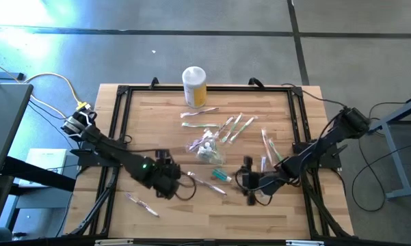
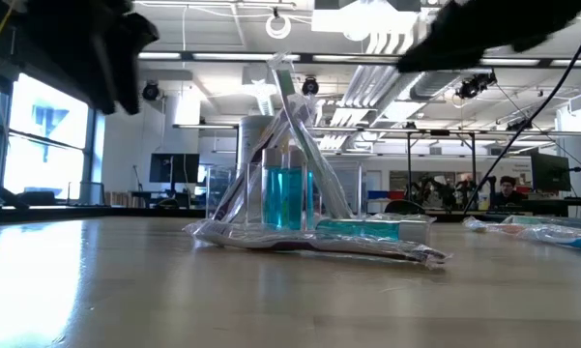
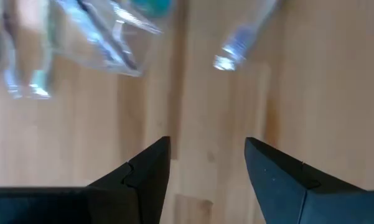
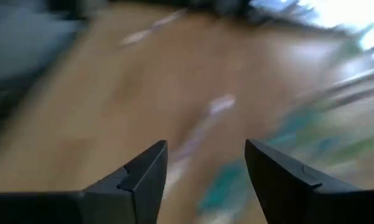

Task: Pick & Place toothbrushing station
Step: Put the mouthwash bottle into the transparent organizer

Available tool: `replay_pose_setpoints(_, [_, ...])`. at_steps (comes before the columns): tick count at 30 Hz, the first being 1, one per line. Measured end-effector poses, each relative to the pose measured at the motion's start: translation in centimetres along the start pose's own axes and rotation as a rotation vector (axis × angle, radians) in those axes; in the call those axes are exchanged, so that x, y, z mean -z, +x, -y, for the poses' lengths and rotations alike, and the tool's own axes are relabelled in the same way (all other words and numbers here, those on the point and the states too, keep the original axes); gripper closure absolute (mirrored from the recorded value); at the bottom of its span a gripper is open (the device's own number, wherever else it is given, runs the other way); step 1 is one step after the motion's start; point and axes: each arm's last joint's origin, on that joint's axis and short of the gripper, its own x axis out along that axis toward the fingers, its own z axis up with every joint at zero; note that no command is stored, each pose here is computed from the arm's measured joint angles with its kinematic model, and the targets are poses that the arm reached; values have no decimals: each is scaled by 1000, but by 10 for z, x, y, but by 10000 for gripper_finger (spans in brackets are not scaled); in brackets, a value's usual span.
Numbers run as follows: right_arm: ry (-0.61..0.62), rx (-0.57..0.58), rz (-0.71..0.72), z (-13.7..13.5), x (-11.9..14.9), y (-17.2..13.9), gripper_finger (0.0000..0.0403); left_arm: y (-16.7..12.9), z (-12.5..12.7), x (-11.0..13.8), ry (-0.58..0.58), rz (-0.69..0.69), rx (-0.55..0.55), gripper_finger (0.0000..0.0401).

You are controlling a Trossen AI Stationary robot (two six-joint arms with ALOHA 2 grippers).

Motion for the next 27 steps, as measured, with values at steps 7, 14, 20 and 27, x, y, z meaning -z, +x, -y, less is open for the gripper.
replay_pose_setpoints(7, [197, -473, -224, -16, 12, -2, 195, 15, 26, 26, 137, 30, 59, 204])
replay_pose_setpoints(14, [105, -346, -243, -25, 28, 6, 195, 41, 35, 38, 171, 109, 129, 204])
replay_pose_setpoints(20, [146, -212, -294, -9, 33, 14, 195, 47, 36, 39, 242, 186, 82, 204])
replay_pose_setpoints(27, [171, -233, -304, 0, 31, 20, 195, 46, 38, 34, 312, 243, 79, 204])
